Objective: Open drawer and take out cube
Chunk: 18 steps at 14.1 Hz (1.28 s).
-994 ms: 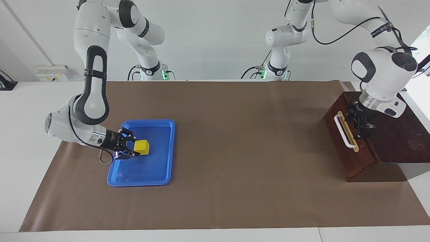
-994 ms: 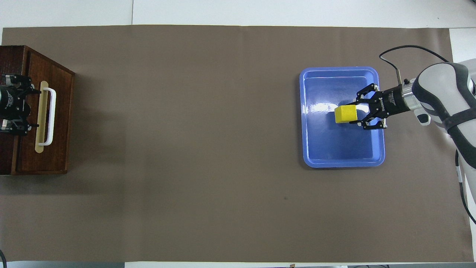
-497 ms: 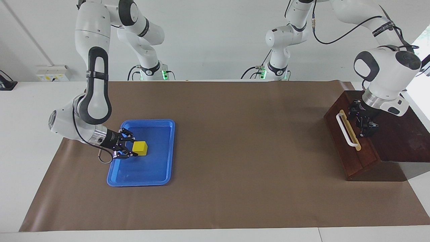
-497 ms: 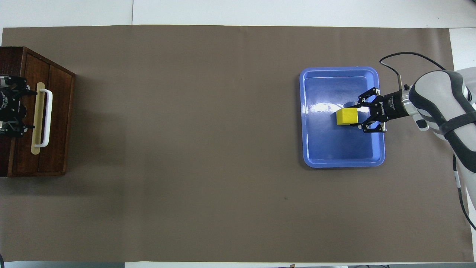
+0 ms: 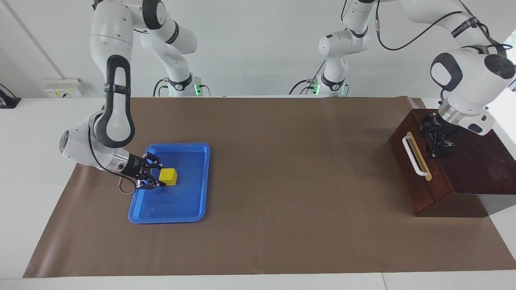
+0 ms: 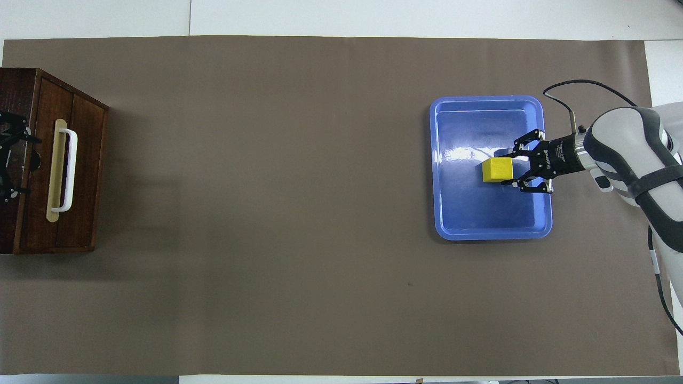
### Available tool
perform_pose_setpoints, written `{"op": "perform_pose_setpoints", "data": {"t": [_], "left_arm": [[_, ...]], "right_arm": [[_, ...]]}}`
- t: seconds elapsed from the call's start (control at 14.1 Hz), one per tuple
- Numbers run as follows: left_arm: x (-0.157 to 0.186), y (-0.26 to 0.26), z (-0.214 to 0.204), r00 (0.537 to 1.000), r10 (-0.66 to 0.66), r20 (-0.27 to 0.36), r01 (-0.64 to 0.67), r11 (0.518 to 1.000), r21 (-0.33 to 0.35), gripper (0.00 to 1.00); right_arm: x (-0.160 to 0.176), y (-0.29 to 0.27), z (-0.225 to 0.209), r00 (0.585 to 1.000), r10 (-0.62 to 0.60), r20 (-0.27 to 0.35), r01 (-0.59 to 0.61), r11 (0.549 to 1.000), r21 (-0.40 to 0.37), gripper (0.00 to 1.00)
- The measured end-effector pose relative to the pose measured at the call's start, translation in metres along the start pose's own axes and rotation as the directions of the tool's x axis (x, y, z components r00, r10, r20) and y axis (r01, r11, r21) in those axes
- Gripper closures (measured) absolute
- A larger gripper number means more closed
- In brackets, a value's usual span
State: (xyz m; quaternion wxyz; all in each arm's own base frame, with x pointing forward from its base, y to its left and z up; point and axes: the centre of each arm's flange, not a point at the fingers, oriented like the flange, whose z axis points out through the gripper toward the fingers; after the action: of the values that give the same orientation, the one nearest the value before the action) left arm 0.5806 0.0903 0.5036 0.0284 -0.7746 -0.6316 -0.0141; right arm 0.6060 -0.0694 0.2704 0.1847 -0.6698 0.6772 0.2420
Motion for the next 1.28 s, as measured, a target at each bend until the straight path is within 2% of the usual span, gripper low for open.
{"op": "perform_pose_setpoints", "data": {"t": [0.21, 0.28, 0.5, 0.64, 0.71, 0.92, 1.07, 1.21, 1.28], "left_arm": [[-0.005, -0.018, -0.025, 0.986, 0.165, 0.01, -0.165, 0.986, 0.031, 0.0], [-0.007, -0.022, -0.03, 0.974, 0.228, 0.016, -0.228, 0.973, 0.037, 0.0], [-0.015, -0.03, -0.04, 0.9, 0.433, 0.038, -0.435, 0.899, 0.05, 0.0], [-0.029, -0.034, -0.048, 0.827, 0.559, 0.062, -0.562, 0.825, 0.061, 0.0], [-0.036, -0.036, -0.052, 0.781, 0.62, 0.078, -0.624, 0.779, 0.065, 0.0], [-0.059, -0.034, -0.064, 0.638, 0.759, 0.131, -0.769, 0.638, 0.045, 0.0], [-0.065, -0.026, -0.072, 0.547, 0.825, 0.142, -0.834, 0.551, 0.013, 0.0], [-0.066, -0.017, -0.077, 0.461, 0.876, 0.141, -0.884, 0.467, -0.011, 0.0], [-0.067, -0.014, -0.077, 0.426, 0.892, 0.151, -0.901, 0.434, -0.022, 0.0]], "right_arm": [[-0.002, -0.001, 0.0, 1.0, 0.005, -0.001, -0.005, 1.0, 0.001, 0.36], [-0.004, -0.002, -0.002, 1.0, 0.012, -0.001, -0.012, 1.0, 0.004, 0.32], [-0.032, -0.009, -0.02, 1.0, 0.025, 0.01, -0.025, 1.0, 0.008, 0.25], [-0.057, -0.01, -0.04, 1.0, 0.004, -0.006, -0.003, 1.0, 0.007, 0.15], [-0.068, -0.007, -0.052, 1.0, -0.019, -0.021, 0.019, 1.0, 0.004, 0.01], [-0.097, 0.009, -0.094, 0.991, -0.098, -0.094, 0.097, 0.995, -0.012, 0.0], [-0.123, 0.018, -0.117, 0.971, -0.173, -0.167, 0.167, 0.985, -0.047, 0.0], [-0.158, 0.024, -0.136, 0.919, -0.309, -0.245, 0.289, 0.95, -0.115, 0.0], [-0.178, 0.028, -0.145, 0.874, -0.403, -0.273, 0.374, 0.915, -0.154, 0.0]]}}
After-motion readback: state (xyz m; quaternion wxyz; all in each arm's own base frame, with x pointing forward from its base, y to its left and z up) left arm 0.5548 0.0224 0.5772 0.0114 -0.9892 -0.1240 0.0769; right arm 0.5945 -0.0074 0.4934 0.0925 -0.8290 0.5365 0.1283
